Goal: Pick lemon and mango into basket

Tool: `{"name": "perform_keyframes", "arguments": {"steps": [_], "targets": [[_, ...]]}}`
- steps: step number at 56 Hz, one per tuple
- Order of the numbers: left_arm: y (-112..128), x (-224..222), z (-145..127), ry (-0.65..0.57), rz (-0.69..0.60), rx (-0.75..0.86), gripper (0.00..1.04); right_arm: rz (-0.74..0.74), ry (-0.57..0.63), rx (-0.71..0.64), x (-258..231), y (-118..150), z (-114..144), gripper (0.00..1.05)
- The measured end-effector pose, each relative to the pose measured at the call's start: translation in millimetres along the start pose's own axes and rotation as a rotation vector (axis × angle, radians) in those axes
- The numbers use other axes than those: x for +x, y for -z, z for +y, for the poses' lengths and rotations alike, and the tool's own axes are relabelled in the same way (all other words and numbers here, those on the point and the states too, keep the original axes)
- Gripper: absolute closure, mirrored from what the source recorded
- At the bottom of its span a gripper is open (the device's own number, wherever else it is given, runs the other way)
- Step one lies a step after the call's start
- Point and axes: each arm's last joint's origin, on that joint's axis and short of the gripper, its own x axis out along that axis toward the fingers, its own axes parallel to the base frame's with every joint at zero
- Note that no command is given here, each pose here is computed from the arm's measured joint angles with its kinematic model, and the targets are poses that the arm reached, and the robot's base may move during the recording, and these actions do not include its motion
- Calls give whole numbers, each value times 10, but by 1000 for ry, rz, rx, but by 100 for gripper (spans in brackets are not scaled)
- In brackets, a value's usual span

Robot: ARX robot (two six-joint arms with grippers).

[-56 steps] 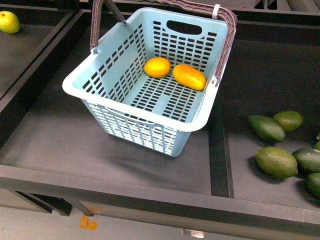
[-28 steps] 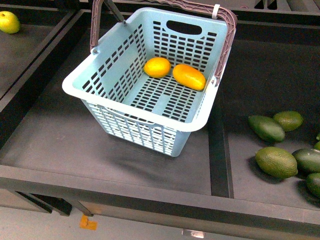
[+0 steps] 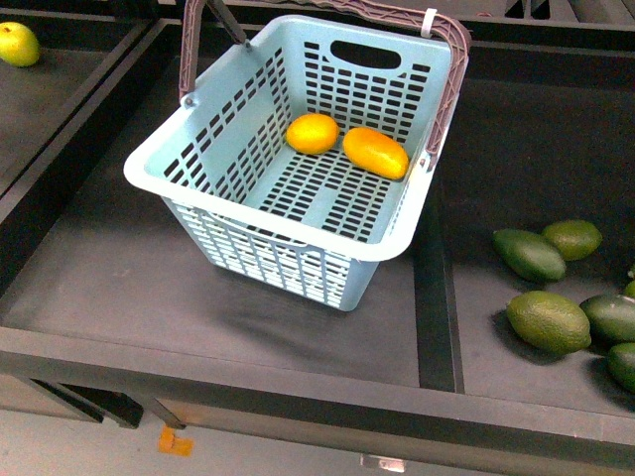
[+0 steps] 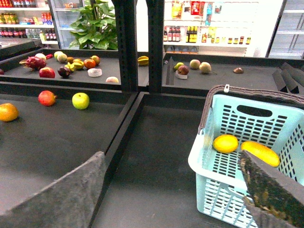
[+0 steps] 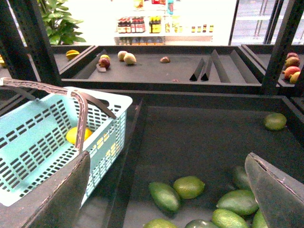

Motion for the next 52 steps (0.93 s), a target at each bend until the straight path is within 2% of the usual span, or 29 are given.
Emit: {"name": "perform_keyframes", "arguments": {"steps": [2, 3, 7, 52], "targets": [[0, 0, 0, 0, 0, 0, 7, 0, 0, 0, 0, 0, 0, 9], [0, 0, 0, 0, 0, 1, 5, 0, 0, 0, 0, 0, 0, 9], [0, 0, 0, 0, 0, 2, 8, 0, 0, 0, 0, 0, 0, 9], [0, 0, 0, 0, 0, 2, 7, 0, 0, 0, 0, 0, 0, 9]]}}
